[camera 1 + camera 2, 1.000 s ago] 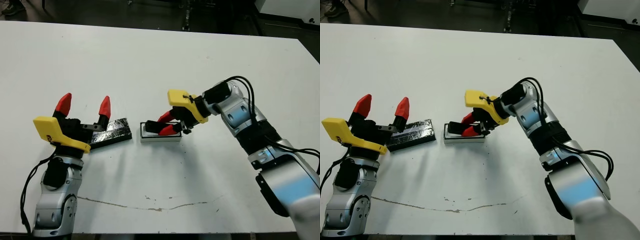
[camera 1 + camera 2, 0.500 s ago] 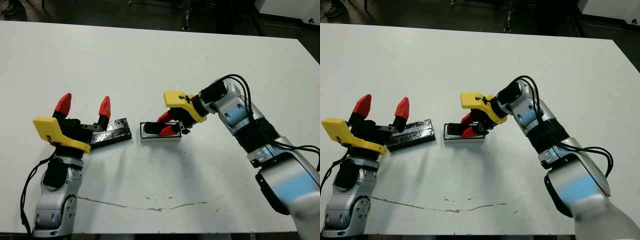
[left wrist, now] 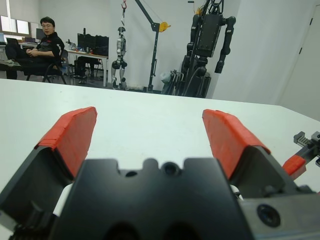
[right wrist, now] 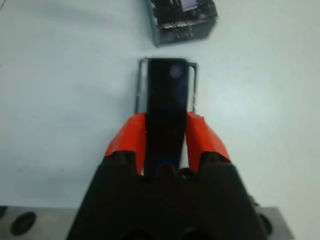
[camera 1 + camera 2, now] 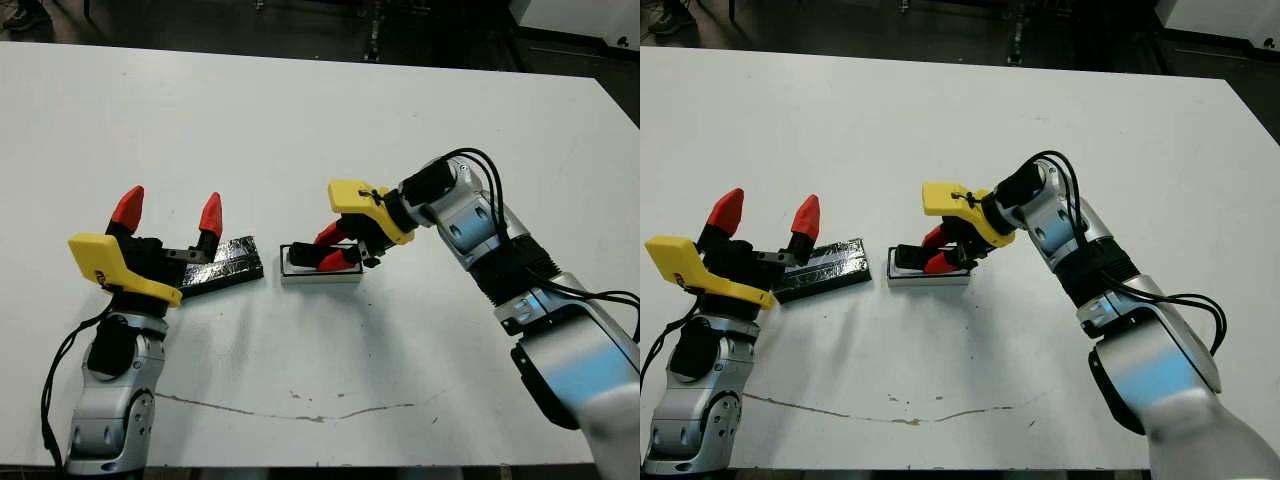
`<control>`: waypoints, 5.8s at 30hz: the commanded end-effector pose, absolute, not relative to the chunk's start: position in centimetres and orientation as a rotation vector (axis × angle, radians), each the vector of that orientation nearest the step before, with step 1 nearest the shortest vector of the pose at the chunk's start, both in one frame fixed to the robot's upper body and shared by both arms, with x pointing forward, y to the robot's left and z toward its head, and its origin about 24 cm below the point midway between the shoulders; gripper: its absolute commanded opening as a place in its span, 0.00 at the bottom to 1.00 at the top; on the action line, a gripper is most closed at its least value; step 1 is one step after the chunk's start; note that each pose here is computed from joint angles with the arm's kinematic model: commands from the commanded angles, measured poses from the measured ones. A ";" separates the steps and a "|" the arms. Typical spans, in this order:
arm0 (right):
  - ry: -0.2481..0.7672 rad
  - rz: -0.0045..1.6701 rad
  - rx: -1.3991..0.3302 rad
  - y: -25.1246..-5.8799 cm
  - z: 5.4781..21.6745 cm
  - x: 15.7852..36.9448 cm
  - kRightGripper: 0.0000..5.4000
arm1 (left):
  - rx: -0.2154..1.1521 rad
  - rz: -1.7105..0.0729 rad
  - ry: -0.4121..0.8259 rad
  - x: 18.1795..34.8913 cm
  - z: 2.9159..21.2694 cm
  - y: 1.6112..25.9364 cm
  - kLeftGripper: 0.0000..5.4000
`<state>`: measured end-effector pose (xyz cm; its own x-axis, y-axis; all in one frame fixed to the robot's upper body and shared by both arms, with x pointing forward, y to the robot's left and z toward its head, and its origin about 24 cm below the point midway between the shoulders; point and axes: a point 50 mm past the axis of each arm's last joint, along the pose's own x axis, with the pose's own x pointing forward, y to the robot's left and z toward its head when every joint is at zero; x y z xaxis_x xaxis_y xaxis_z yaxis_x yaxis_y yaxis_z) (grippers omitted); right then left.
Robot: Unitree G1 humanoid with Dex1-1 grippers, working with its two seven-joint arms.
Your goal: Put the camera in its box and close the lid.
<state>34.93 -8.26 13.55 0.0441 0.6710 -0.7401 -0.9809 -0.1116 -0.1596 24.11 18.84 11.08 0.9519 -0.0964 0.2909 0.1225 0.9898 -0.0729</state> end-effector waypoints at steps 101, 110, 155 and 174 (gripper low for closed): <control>-0.037 0.232 0.012 -20.4 10.1 23.2 0.00 | 0.539 -1.070 0.413 30.7 16.3 20.4 1.00; -0.026 0.231 0.044 -20.3 9.9 23.1 0.00 | 0.602 -1.107 0.430 31.3 14.4 20.7 1.00; 0.003 0.221 0.054 -20.2 9.7 22.9 0.00 | 0.680 -1.040 0.637 31.3 12.9 22.1 0.88; -0.001 0.227 0.062 -20.0 9.9 23.1 0.00 | 0.708 -1.106 0.658 31.2 13.3 21.9 0.59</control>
<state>23.05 -19.91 9.82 0.9732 0.2291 0.0172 -0.2298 0.9710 0.0658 31.20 21.50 13.31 0.3156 -0.5740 -0.7556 0.9426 0.2813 0.1799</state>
